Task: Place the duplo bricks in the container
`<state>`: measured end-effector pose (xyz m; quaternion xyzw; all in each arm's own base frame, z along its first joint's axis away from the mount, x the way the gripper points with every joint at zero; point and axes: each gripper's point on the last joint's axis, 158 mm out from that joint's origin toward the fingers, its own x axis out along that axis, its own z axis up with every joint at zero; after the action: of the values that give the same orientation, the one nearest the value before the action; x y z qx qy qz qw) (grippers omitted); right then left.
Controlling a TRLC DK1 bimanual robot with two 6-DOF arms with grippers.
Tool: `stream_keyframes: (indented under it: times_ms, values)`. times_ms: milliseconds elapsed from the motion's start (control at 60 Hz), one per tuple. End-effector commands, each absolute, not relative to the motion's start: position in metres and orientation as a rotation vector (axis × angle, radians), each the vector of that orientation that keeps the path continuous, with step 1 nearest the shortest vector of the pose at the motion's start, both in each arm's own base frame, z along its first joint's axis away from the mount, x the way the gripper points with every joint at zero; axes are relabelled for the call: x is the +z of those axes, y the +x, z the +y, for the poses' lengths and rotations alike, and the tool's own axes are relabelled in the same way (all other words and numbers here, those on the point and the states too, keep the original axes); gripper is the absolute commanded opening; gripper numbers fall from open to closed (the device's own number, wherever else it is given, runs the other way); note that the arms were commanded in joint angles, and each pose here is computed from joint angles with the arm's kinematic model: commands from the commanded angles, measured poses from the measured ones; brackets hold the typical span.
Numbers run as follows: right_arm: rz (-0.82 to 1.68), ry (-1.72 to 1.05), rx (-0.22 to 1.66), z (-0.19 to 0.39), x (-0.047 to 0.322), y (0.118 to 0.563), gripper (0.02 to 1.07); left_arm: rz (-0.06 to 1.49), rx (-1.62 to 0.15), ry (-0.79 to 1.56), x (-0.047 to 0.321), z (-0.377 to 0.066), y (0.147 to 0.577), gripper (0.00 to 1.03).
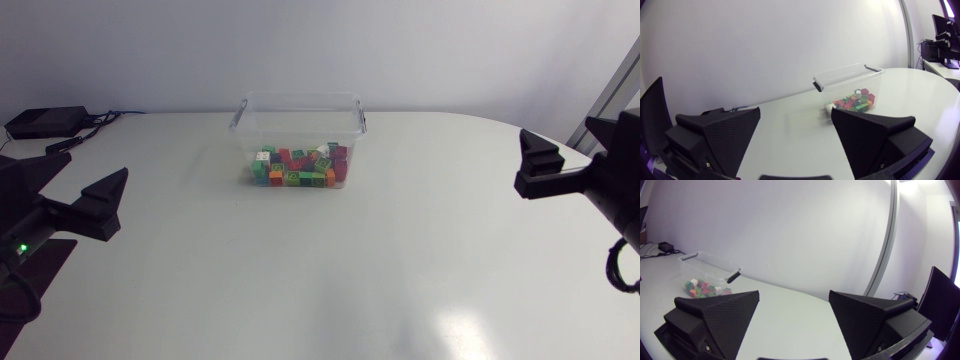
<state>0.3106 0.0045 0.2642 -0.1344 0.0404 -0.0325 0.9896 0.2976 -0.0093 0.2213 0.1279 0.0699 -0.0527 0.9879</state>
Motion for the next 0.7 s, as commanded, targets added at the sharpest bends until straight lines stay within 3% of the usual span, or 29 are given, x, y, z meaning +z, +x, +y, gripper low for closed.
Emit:
stream_keyframes:
  times_ms: [0,683]
  values:
    - [0.096,-0.298,-0.084,-0.002,0.251,0.299,1.02,0.135,-0.088,0.275,0.211,-0.005,0.292,0.99]
    - [0.065,-0.100,-0.035,-0.004,0.184,0.261,1.02,0.086,-0.036,0.094,0.172,-0.004,0.261,0.99]
